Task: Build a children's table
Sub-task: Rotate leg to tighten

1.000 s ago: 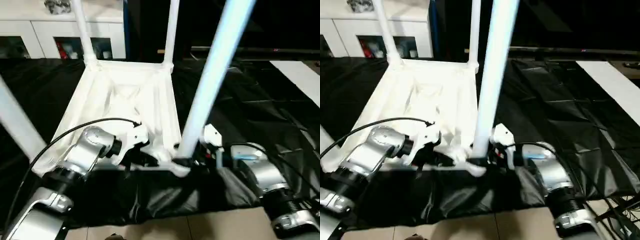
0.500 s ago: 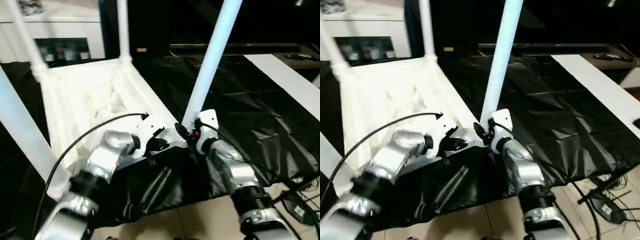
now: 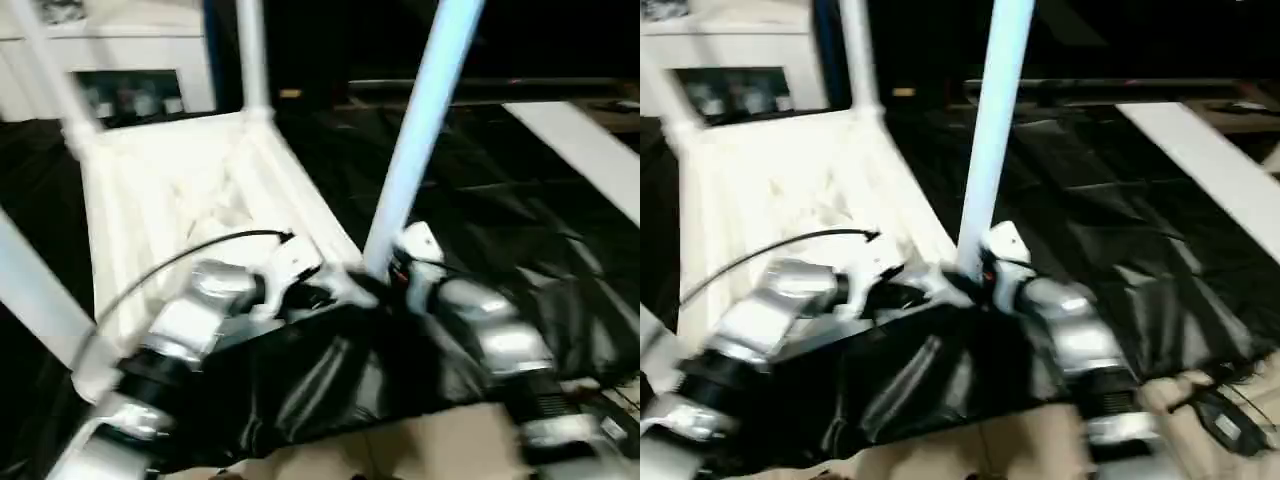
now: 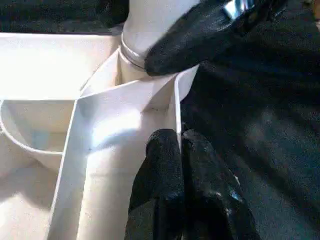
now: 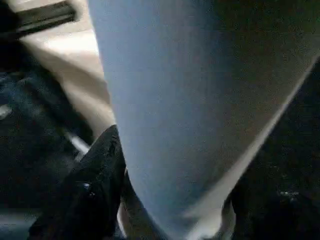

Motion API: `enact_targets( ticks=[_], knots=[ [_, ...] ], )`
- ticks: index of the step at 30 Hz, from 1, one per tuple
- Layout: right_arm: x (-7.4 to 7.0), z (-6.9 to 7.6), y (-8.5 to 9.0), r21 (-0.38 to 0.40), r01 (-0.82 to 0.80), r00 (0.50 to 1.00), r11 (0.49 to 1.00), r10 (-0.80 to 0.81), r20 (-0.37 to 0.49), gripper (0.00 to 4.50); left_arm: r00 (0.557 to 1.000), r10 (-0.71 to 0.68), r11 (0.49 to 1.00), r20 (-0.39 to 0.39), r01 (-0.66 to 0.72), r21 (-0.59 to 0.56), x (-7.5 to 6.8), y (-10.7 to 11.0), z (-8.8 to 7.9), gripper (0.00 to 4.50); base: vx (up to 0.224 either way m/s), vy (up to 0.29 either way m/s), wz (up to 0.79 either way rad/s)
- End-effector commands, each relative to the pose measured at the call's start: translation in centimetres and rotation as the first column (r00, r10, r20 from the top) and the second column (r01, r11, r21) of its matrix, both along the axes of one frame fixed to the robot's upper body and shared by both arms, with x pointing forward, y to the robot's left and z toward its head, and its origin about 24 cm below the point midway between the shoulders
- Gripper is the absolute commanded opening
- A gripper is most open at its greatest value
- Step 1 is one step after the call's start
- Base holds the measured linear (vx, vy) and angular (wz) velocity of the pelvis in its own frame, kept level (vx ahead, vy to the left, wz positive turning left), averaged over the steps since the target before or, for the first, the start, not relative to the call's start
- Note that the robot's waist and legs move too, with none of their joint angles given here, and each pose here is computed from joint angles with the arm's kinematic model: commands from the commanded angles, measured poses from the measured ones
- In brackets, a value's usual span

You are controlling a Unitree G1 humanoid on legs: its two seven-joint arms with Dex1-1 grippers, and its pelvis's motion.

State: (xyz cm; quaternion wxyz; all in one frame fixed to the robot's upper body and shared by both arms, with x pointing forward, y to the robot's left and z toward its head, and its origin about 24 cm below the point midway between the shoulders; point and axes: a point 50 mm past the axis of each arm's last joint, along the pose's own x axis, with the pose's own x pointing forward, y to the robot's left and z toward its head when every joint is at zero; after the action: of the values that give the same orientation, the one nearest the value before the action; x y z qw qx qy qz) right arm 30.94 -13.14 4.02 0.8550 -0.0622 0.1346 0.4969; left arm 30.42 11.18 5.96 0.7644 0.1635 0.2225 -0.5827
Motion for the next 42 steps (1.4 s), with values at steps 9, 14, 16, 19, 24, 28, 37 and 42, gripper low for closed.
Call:
enact_targets(
  ticks=[9, 14, 16, 19, 24, 28, 37, 42],
  knots=[
    [-3.2, -0.2, 0.5, -0.008, -0.495, 0.865, 0.869, 0.492, -0.098, 2.93, 0.964, -0.264, 0.964, -0.031, 0.264, -0.019, -0.6, -0.3, 1.1, 0.0, 0.0, 0.0, 0.0],
    [-3.8, -0.8, 0.9, -0.029, -0.57, 0.817, 0.821, 0.562, -0.131, 2.5, 0.968, -0.251, 0.968, -0.028, 0.25, -0.01, -0.1, 0.1, 1.0, 0.0, 0.0, 0.0, 0.0],
    [-3.9, -0.9, 1.1, -0.018, -0.575, 0.812, 0.818, 0.568, -0.134, 2.31, 0.968, -0.248, 0.969, -0.027, 0.248, -0.009, -0.1, 0.3, 1.0, 0.0, 0.0, 0.0, 0.0],
    [-4.1, -1.0, 1.6, 0.009, -0.586, 0.803, 0.81, 0.582, -0.133, 2.17, 0.973, -0.228, 0.974, -0.016, 0.228, -0.009, 0.1, 0.5, 1.0, 0.0, 0.0, 0.0, 0.0],
    [-3.7, -1.0, 1.7, 0.033, -0.532, 0.839, 0.846, 0.532, -0.113, 2.04, 0.982, -0.187, 0.982, 0.004, 0.187, -0.02, 0.4, 0.5, 1.0, 0.0, 0.0, 0.0, 0.0],
    [-2.8, -1.0, 2.1, 0.06, -0.414, 0.906, 0.908, 0.418, -0.069, 2.01, 0.992, -0.12, 0.992, 0.026, 0.121, -0.038, 0.8, 0.4, 1.1, 0.0, 0.0, 0.0, 0.0],
    [-0.6, -3.1, 3.5, 0.113, 0.161, 0.983, 0.981, -0.148, -0.11, 1.98, 0.984, 0.159, 0.985, 0.075, -0.153, -0.083, 1.6, -2.3, 1.1, 0.0, 0.0, 0.0, 0.0],
    [0.1, -3.5, 6.1, 0.137, 0.353, 0.927, 0.925, -0.327, -0.184, 1.97, 0.98, 0.186, 0.978, 0.074, -0.177, -0.114, 0.9, -4.6, 1.3, 0.0, 0.0, 0.0, 0.0]
  ],
)
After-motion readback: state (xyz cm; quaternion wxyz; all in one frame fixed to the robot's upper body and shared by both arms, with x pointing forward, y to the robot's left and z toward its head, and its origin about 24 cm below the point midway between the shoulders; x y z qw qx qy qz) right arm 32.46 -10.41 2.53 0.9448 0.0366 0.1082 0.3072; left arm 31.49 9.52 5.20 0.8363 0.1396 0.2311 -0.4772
